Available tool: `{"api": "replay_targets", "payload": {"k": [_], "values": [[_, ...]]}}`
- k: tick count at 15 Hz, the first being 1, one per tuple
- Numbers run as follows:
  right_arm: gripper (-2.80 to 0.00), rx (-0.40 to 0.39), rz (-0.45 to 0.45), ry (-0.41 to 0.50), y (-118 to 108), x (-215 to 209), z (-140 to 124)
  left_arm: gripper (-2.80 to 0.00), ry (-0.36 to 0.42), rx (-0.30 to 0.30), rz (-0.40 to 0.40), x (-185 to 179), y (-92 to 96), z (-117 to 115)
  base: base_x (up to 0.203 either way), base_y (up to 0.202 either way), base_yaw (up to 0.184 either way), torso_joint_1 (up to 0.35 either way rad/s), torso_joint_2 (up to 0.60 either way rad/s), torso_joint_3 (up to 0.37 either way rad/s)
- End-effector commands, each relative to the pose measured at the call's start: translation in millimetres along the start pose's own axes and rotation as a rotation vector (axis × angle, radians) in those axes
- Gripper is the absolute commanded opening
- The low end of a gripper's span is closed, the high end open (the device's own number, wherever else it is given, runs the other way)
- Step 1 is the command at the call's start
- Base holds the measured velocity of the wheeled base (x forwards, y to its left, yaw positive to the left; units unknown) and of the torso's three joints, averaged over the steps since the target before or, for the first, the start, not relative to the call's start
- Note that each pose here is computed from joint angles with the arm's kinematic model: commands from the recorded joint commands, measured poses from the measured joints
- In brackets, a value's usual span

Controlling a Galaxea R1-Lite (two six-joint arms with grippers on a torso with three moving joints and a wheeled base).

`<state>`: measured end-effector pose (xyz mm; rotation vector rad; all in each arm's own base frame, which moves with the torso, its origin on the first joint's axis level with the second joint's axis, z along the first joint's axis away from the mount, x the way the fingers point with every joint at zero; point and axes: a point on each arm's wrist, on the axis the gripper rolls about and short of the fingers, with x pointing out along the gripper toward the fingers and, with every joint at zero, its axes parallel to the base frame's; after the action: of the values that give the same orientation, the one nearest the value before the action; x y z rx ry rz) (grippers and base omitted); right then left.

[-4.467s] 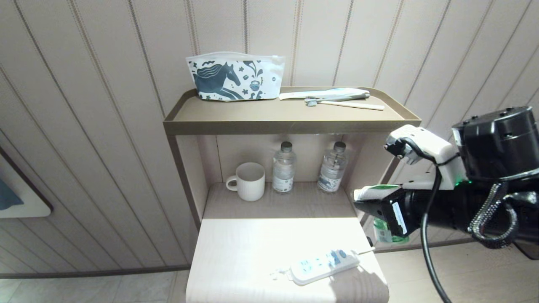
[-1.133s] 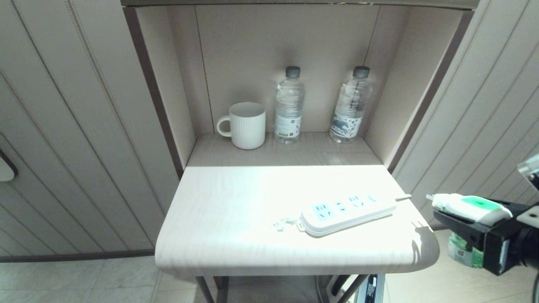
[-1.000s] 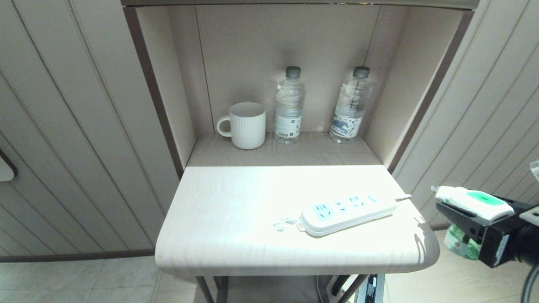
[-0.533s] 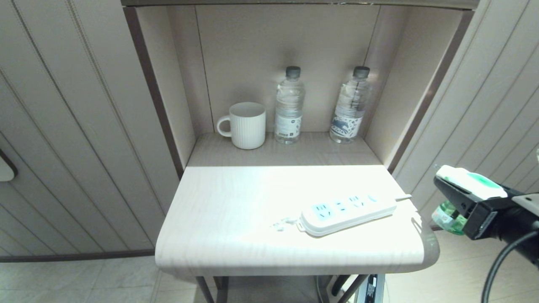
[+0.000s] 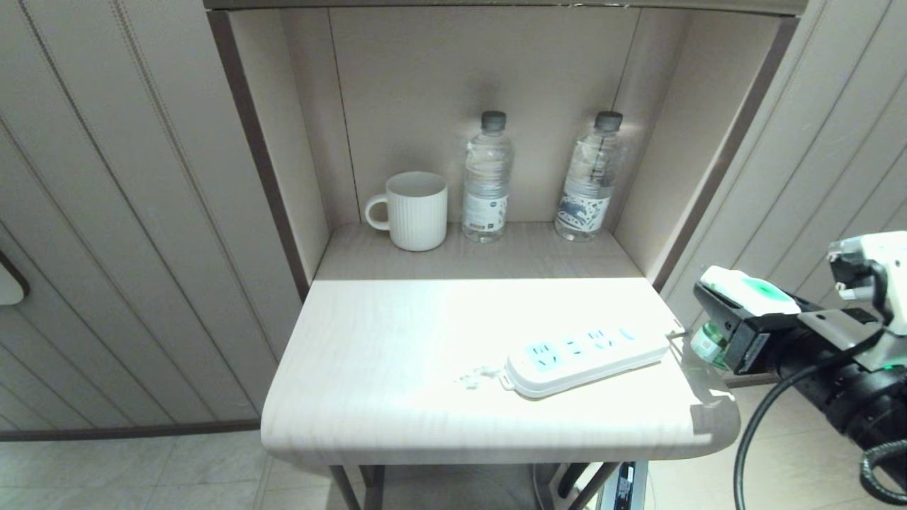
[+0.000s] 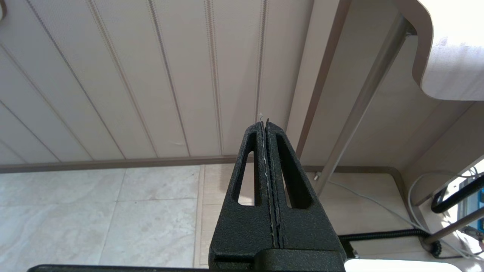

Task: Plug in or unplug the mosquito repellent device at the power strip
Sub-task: Place the mosquito repellent liquid on the table

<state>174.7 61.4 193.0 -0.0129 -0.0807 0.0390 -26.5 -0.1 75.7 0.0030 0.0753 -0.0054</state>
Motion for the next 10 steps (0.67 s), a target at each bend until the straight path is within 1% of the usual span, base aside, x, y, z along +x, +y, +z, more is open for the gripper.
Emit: {"api": "replay_targets", "payload": {"k": [1, 3, 5, 7, 10], "values": [[-2.80, -0.004, -0.010, 0.001, 3.7, 11.5, 0.9, -2.80, 0.001, 0.000, -0.001, 0.0, 0.0, -0.1, 0.000, 0.000, 0.000, 0.000, 0.00, 0.000], [-2.80, -0.008, -0.015, 0.008, 9.4, 27.9, 0.8, -2.80, 0.001, 0.000, -0.001, 0.0, 0.0, -0.1, 0.000, 0.000, 0.000, 0.000, 0.00, 0.000], [-2.80, -0.005, -0.018, -0.002, 11.0, 33.3, 3.8, -2.80, 0.001, 0.000, -0.001, 0.0, 0.0, -0.1, 0.000, 0.000, 0.000, 0.000, 0.00, 0.000], [-2.80, 0.004, -0.019, -0.033, 12.6, 39.0, 12.5, -2.80, 0.001, 0.000, -0.001, 0.0, 0.0, -0.1, 0.000, 0.000, 0.000, 0.000, 0.00, 0.000], [-2.80, -0.006, -0.022, -0.022, 15.5, 49.1, 9.6, -2.80, 0.003, 0.000, -0.001, 0.1, 0.0, -0.1, 0.000, 0.000, 0.000, 0.000, 0.00, 0.000]]}}
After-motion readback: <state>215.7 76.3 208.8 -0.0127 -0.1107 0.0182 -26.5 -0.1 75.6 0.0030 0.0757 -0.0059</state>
